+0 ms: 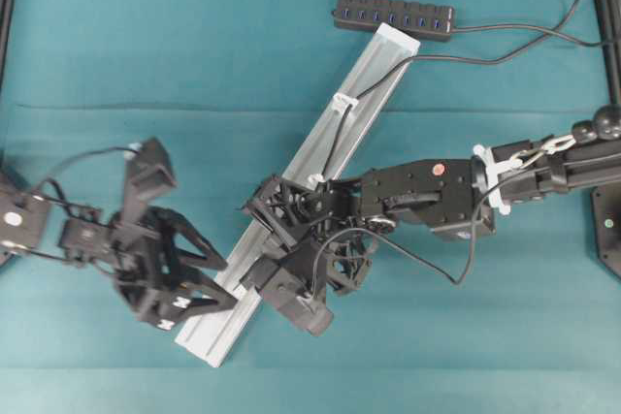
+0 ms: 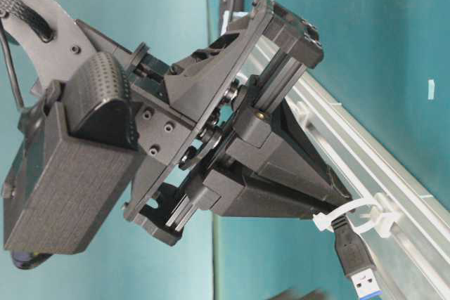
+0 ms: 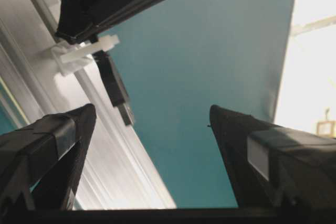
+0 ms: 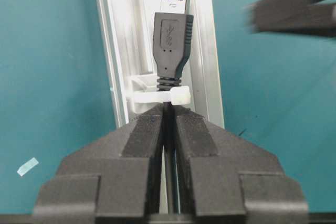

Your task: Pass the USB cable through three rings with both arms.

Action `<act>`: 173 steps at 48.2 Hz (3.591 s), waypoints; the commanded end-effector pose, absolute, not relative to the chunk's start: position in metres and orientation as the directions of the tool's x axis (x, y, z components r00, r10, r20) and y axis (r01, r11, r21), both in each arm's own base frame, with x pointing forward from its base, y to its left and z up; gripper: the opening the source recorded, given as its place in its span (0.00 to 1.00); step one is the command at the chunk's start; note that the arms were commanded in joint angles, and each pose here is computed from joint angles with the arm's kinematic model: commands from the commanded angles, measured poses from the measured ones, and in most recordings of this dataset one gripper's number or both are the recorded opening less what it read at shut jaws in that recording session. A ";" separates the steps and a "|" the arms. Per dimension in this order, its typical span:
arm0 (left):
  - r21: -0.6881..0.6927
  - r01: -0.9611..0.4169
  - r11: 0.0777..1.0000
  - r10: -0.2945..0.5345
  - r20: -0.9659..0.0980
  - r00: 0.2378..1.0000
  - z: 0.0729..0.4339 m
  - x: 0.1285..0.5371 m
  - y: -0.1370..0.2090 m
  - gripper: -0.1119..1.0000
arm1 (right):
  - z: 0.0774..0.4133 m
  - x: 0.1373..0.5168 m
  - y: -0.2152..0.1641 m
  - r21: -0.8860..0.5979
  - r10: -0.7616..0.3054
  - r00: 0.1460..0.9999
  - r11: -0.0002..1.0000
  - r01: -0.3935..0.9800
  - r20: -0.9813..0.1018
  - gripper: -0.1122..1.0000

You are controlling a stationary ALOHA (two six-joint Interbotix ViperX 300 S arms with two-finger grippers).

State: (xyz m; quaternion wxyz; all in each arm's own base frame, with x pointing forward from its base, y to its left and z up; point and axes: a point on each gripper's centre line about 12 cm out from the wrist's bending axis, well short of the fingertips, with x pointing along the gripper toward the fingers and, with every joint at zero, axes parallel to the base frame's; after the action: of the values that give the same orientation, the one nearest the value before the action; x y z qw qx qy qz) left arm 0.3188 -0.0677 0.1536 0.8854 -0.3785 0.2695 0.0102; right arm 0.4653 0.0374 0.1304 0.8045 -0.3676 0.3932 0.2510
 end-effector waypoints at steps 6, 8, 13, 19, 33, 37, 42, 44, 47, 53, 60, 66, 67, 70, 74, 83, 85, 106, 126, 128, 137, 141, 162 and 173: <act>-0.654 -0.247 0.715 -0.171 -0.506 0.845 0.133 0.337 -0.066 0.95 | 0.133 0.469 0.040 -0.399 0.118 0.577 0.611 -0.684 -0.808 0.17; -0.656 -0.243 0.714 -0.172 -0.501 0.848 0.133 0.338 -0.066 0.95 | 0.133 0.469 0.040 -0.399 0.118 0.577 0.611 -0.684 -0.808 0.17; -0.664 -0.230 0.712 -0.174 -0.484 0.858 0.134 0.339 -0.066 0.95 | 0.133 0.469 0.040 -0.398 0.118 0.576 0.611 -0.685 -0.809 0.17; -0.662 -0.233 0.712 -0.174 -0.488 0.856 0.133 0.338 -0.066 0.93 | 0.133 0.469 0.040 -0.399 0.118 0.577 0.611 -0.684 -0.808 0.17; -0.665 -0.225 0.712 -0.175 -0.478 0.861 0.136 0.340 -0.067 0.71 | 0.133 0.469 0.037 -0.400 0.114 0.578 0.614 -0.681 -0.808 0.17; -0.668 -0.218 0.712 -0.176 -0.470 0.865 0.138 0.341 -0.067 0.52 | 0.133 0.469 0.036 -0.399 0.114 0.576 0.615 -0.680 -0.809 0.17; -0.671 -0.211 0.711 -0.177 -0.461 0.870 0.140 0.344 -0.067 0.27 | 0.132 0.468 0.036 -0.395 0.113 0.573 0.615 -0.682 -0.812 0.17; -0.672 -0.208 0.711 -0.177 -0.458 0.871 0.141 0.345 -0.068 0.21 | 0.132 0.468 0.036 -0.394 0.113 0.572 0.615 -0.682 -0.813 0.17; -0.671 -0.210 0.711 -0.177 -0.459 0.871 0.140 0.345 -0.068 0.21 | 0.132 0.468 0.035 -0.394 0.112 0.572 0.616 -0.682 -0.813 0.17; -0.671 -0.210 0.711 -0.177 -0.459 0.871 0.140 0.345 -0.068 0.21 | 0.132 0.468 0.035 -0.394 0.112 0.572 0.616 -0.682 -0.813 0.17; -0.671 -0.210 0.711 -0.177 -0.459 0.871 0.140 0.345 -0.068 0.21 | 0.132 0.469 0.034 -0.399 0.111 0.577 0.618 -0.677 -0.809 0.17; -0.671 -0.210 0.711 -0.177 -0.459 0.871 0.140 0.345 -0.068 0.21 | 0.132 0.468 0.034 -0.398 0.111 0.576 0.617 -0.679 -0.810 0.17; -0.671 -0.210 0.711 -0.177 -0.459 0.871 0.140 0.345 -0.068 0.21 | 0.131 0.468 0.033 -0.396 0.110 0.573 0.618 -0.679 -0.812 0.17; -0.671 -0.211 0.711 -0.177 -0.461 0.870 0.140 0.345 -0.068 0.21 | 0.131 0.467 0.033 -0.392 0.111 0.568 0.617 -0.682 -0.815 0.17; -0.670 -0.212 0.711 -0.177 -0.462 0.869 0.140 0.344 -0.067 0.21 | 0.131 0.467 0.030 -0.391 0.107 0.569 0.623 -0.678 -0.815 0.17; -0.670 -0.213 0.711 -0.177 -0.463 0.868 0.139 0.343 -0.067 0.21 | 0.129 0.465 0.029 -0.380 0.107 0.558 0.627 -0.680 -0.823 0.29; -0.670 -0.214 0.711 -0.176 -0.465 0.868 0.139 0.342 -0.067 0.21 | 0.129 0.465 0.029 -0.376 0.107 0.554 0.628 -0.681 -0.825 0.37; -0.683 -0.241 0.690 -0.188 -0.490 0.851 0.131 0.326 -0.070 0.20 | 0.143 0.453 0.015 -0.312 0.094 0.560 0.749 -0.584 -0.823 0.81; -0.711 -0.220 0.668 -0.218 -0.470 0.855 0.142 0.314 -0.078 0.20 | 0.162 0.431 0.005 -0.284 0.072 0.612 0.839 -0.464 -0.788 0.81; -0.719 -0.221 0.658 -0.220 -0.465 0.858 0.144 0.312 -0.078 0.20 | 0.162 0.429 0.004 -0.279 0.068 0.616 0.848 -0.450 -0.785 0.81; -0.754 -0.234 0.614 -0.229 -0.454 0.861 0.151 0.300 -0.078 0.20 | 0.171 0.424 -0.004 -0.267 0.050 0.651 0.886 -0.379 -0.758 0.81; -0.757 -0.227 0.612 -0.235 -0.448 0.862 0.154 0.295 -0.078 0.20 | 0.177 0.421 -0.010 -0.267 0.038 0.666 0.898 -0.350 -0.745 0.81; -0.754 -0.225 0.617 -0.235 -0.450 0.862 0.175 0.284 -0.076 0.20 | 0.193 0.408 -0.018 -0.277 0.018 0.702 0.912 -0.304 -0.712 0.81; -0.753 -0.229 0.617 -0.234 -0.454 0.860 0.175 0.284 -0.076 0.20 | 0.196 0.402 -0.019 -0.231 0.009 0.723 0.945 -0.232 -0.691 0.81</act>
State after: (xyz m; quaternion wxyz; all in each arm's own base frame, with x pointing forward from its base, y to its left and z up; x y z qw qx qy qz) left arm 0.2835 -0.0740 0.1566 0.8533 -0.4327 0.2906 0.0181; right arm 0.4025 -0.0185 0.1891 0.9069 -0.1666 0.3791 0.0772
